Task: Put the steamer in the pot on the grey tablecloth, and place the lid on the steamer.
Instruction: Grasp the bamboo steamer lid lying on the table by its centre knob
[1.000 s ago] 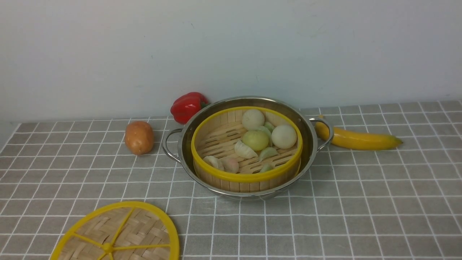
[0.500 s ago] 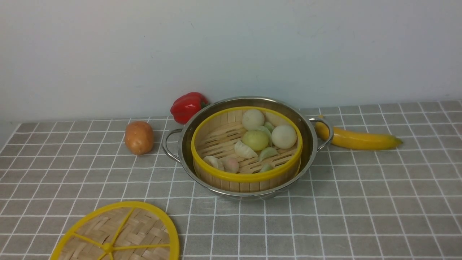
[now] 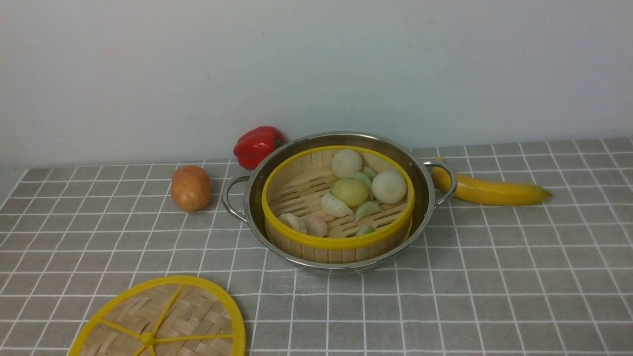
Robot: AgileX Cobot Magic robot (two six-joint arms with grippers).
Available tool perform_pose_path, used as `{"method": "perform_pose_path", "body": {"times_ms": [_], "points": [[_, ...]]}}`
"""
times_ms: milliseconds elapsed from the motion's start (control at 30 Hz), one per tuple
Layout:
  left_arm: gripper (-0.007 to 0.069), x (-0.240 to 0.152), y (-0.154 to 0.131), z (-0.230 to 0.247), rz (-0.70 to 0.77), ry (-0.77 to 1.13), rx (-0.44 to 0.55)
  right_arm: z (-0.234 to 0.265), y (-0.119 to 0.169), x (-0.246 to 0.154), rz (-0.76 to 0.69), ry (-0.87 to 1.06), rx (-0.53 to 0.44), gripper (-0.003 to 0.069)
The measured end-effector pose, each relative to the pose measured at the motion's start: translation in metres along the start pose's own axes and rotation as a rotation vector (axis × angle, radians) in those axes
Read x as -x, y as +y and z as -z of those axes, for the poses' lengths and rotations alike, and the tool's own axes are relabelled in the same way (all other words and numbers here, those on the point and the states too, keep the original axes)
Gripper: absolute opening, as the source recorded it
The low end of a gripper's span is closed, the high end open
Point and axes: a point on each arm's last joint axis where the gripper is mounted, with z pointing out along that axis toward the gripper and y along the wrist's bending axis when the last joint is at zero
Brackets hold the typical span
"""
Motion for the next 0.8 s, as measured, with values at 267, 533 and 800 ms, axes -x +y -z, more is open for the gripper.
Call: {"method": "perform_pose_path", "body": {"times_ms": [267, 533, 800], "points": [[0.0243, 0.000, 0.000, 0.000, 0.000, 0.000, 0.000, 0.000, 0.000, 0.000, 0.000, 0.000, 0.000, 0.0240], [0.0243, 0.002, 0.000, 0.000, 0.024, -0.026, -0.005, 0.000, 0.000, 0.000, 0.000, 0.000, 0.000, 0.0240], [0.0243, 0.025, -0.001, 0.003, 0.479, -0.266, -0.076, 0.000, 0.000, 0.000, 0.000, 0.000, 0.000, 0.0240]]}}
